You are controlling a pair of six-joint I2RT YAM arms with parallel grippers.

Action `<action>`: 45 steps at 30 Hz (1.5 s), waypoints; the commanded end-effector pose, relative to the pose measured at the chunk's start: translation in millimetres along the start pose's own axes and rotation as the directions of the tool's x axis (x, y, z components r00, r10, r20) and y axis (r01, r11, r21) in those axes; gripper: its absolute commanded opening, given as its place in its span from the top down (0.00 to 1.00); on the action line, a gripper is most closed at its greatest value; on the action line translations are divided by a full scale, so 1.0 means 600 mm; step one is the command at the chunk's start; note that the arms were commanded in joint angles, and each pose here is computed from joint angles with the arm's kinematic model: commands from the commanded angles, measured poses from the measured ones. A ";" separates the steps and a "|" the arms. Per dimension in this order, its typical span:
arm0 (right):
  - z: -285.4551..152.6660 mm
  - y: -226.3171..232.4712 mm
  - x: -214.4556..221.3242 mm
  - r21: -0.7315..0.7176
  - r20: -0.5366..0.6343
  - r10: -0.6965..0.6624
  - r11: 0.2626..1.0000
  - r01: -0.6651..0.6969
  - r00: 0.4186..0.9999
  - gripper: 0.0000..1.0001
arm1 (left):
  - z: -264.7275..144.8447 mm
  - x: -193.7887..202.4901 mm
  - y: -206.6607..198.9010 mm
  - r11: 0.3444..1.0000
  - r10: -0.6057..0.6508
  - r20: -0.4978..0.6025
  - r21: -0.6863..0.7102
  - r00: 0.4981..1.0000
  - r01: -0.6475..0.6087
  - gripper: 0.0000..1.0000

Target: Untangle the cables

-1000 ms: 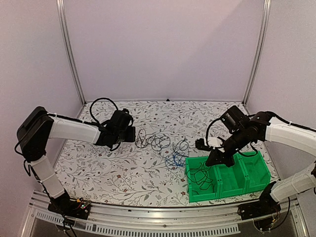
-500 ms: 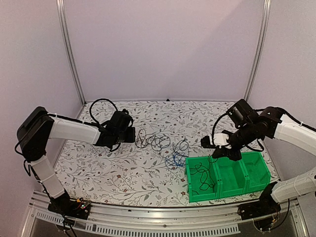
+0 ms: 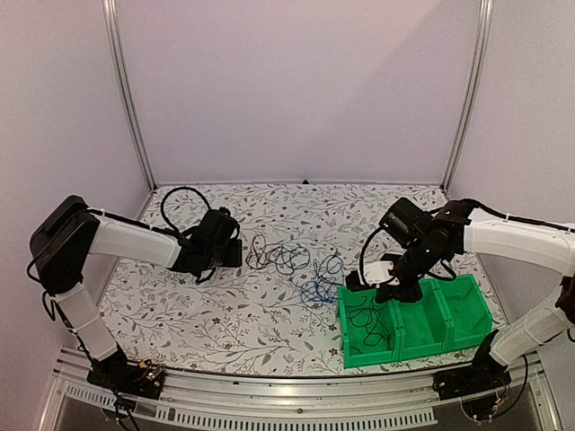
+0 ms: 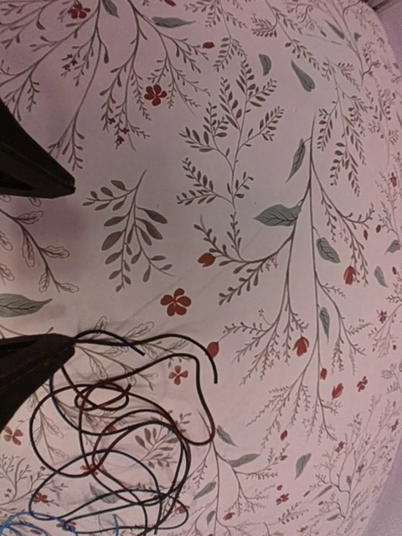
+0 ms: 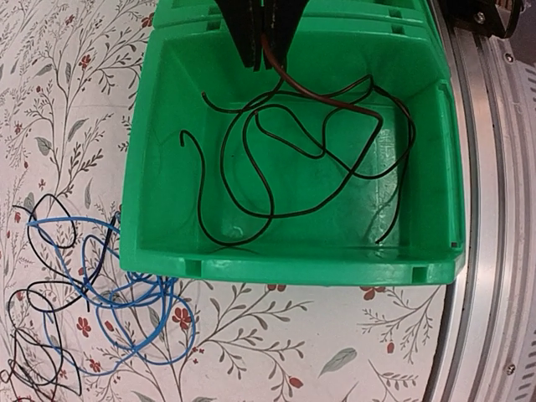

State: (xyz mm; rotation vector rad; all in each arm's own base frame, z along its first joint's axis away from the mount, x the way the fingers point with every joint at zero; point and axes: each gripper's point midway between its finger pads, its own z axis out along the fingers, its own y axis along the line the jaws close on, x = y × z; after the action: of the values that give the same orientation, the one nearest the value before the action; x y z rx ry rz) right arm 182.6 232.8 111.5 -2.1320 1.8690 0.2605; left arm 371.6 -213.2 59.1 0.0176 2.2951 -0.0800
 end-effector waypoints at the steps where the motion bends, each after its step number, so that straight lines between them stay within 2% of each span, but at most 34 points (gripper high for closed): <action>1: 0.020 0.010 -0.009 -0.035 0.002 -0.023 0.999 0.023 1.000 1.00 | -0.002 -0.009 0.004 1.000 -0.031 0.027 0.000 0.999 0.031 0.44; 4: 0.043 0.012 -0.008 -0.049 -0.018 -0.021 0.999 0.020 1.000 1.00 | 0.001 -0.006 0.001 1.000 -0.027 0.025 0.009 0.999 0.027 0.44; 10: 0.084 0.011 0.004 -0.044 -0.102 -0.025 0.999 0.021 0.994 1.00 | -0.014 -0.013 -0.027 0.990 0.074 0.045 0.116 0.996 -0.079 0.44; 15: 0.078 0.007 0.003 -0.039 -0.122 -0.017 0.999 0.012 0.992 0.98 | -0.022 -0.021 -0.019 0.988 0.105 0.066 0.110 0.992 -0.112 0.44; 18: 0.057 0.000 -0.001 -0.010 -0.123 -0.026 1.000 0.025 0.992 0.90 | -0.023 -0.021 -0.013 0.985 0.136 0.067 0.098 0.988 -0.143 0.44; 21: 0.034 -0.005 0.001 0.023 -0.134 -0.040 0.999 0.043 0.990 0.67 | -0.025 -0.021 -0.002 0.985 0.144 0.075 0.082 0.987 -0.150 0.44; 24: 0.015 0.002 0.009 0.025 -0.147 -0.069 0.997 0.073 0.987 0.52 | -0.044 -0.036 -0.004 0.982 0.121 0.132 0.126 0.984 -0.138 0.42; 28: 0.003 0.007 0.027 -0.001 -0.180 -0.069 0.998 0.070 0.981 0.42 | -0.051 -0.039 -0.008 0.968 0.097 0.106 0.220 0.990 -0.119 0.42; 30: -0.006 0.000 0.030 0.013 -0.194 -0.082 0.996 0.086 0.978 0.41 | -0.054 -0.037 -0.013 0.952 0.085 0.083 0.287 0.993 -0.105 0.43; 34: -0.066 -0.048 -0.002 0.058 -0.112 -0.056 0.996 0.062 0.992 0.41 | -0.060 -0.027 -0.033 0.909 0.075 0.041 0.408 0.996 -0.086 0.44; 37: -0.109 -0.121 -0.067 0.151 0.046 -0.037 0.988 0.029 0.998 0.43 | -0.057 -0.024 -0.043 0.893 0.054 0.022 0.447 0.998 -0.058 0.44; 41: -0.128 -0.222 -0.155 0.265 0.223 0.008 0.962 -0.068 0.975 0.51 | -0.046 -0.028 -0.063 0.870 0.031 0.006 0.492 1.000 -0.030 0.45; 44: -0.093 -0.273 -0.203 0.199 0.301 0.122 0.962 -0.188 0.946 0.50 | -0.038 -0.035 -0.068 0.872 -0.003 -0.019 0.489 1.000 0.012 0.46; 45: -0.059 -0.289 -0.210 0.161 0.298 0.162 0.963 -0.217 0.941 0.50 | -0.040 -0.036 -0.069 0.872 -0.018 -0.037 0.488 0.999 0.033 0.46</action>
State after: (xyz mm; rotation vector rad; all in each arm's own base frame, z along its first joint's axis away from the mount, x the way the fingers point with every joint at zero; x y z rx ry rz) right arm 303.9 307.9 225.6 -1.8237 1.7473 0.1914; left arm 356.2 -242.9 80.4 0.3112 2.2574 -0.5872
